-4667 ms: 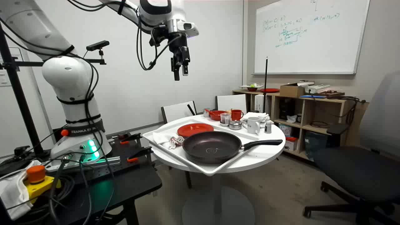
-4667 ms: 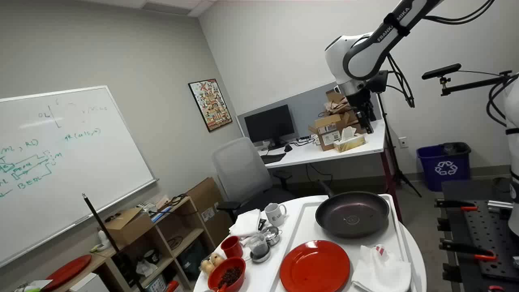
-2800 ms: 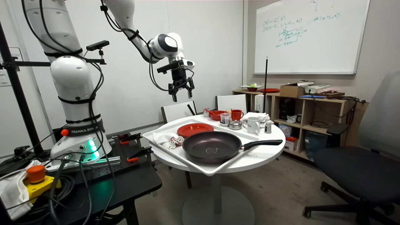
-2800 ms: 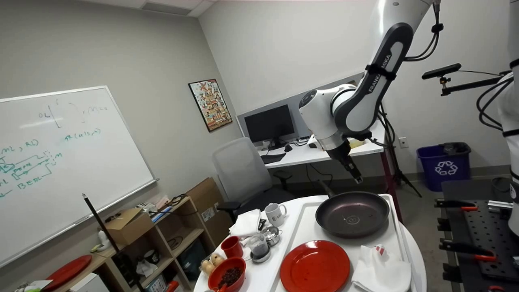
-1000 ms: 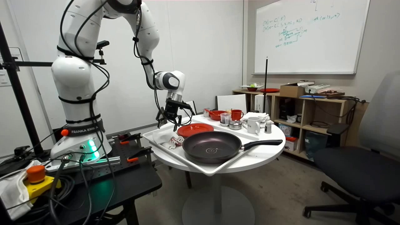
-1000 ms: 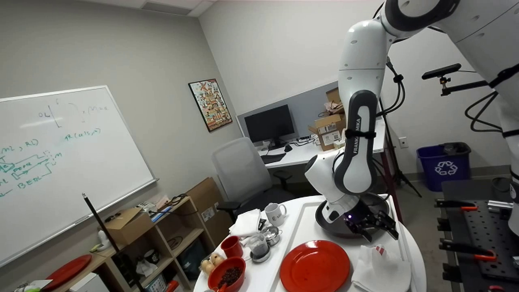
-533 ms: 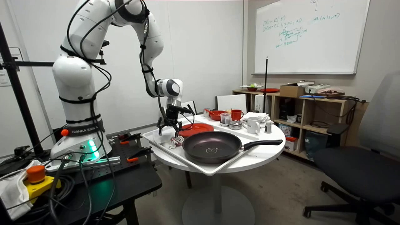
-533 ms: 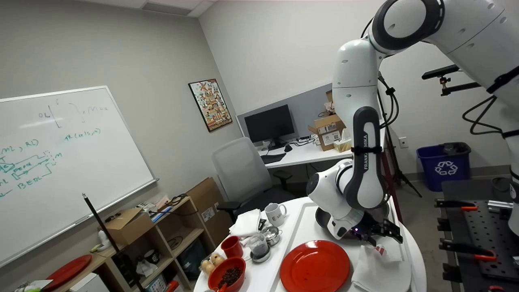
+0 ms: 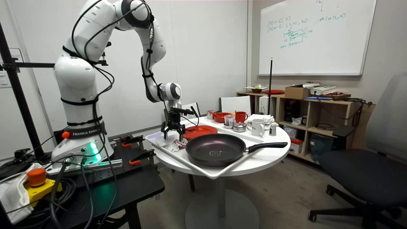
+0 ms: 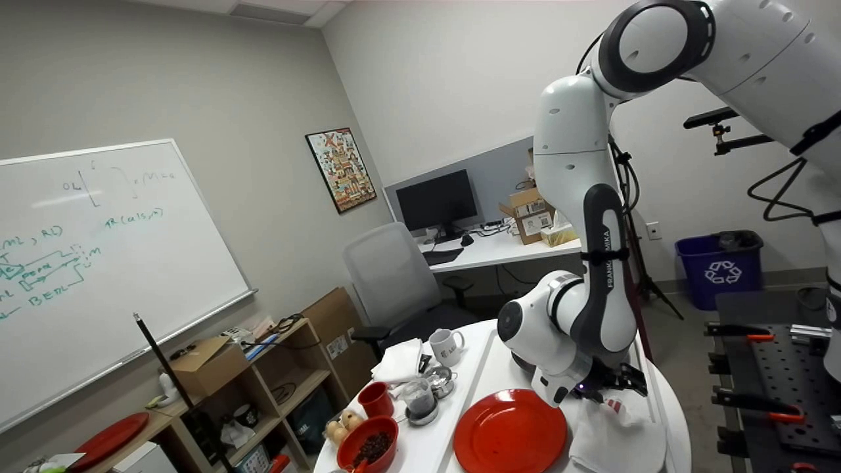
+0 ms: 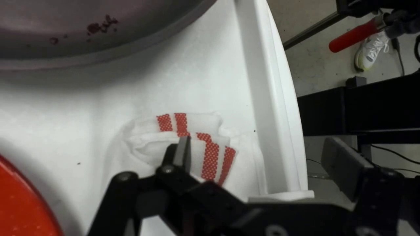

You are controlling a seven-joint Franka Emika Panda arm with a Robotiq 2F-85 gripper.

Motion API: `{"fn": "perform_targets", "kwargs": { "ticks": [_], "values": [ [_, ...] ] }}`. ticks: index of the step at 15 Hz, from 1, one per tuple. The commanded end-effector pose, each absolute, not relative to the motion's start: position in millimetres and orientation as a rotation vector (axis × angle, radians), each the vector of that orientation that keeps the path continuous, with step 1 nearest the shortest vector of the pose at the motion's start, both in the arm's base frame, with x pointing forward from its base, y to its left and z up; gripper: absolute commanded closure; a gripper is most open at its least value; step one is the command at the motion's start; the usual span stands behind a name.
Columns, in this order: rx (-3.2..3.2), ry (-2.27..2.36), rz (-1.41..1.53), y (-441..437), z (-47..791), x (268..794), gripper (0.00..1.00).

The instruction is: Use the cloth to wipe the brown plate

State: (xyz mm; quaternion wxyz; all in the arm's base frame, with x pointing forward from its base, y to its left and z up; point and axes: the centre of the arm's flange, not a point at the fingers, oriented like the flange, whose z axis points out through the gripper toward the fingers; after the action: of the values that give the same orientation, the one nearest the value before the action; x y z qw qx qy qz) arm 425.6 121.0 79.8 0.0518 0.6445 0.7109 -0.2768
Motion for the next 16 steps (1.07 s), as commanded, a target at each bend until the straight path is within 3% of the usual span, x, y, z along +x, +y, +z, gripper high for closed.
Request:
{"fn": "perform_targets", "kwargs": {
  "ticks": [1,16],
  "values": [
    [1.873,2.149,-0.832,127,83,430,0.0],
    [1.973,2.303,-0.616,122,104,442,0.0]
  ]
}}
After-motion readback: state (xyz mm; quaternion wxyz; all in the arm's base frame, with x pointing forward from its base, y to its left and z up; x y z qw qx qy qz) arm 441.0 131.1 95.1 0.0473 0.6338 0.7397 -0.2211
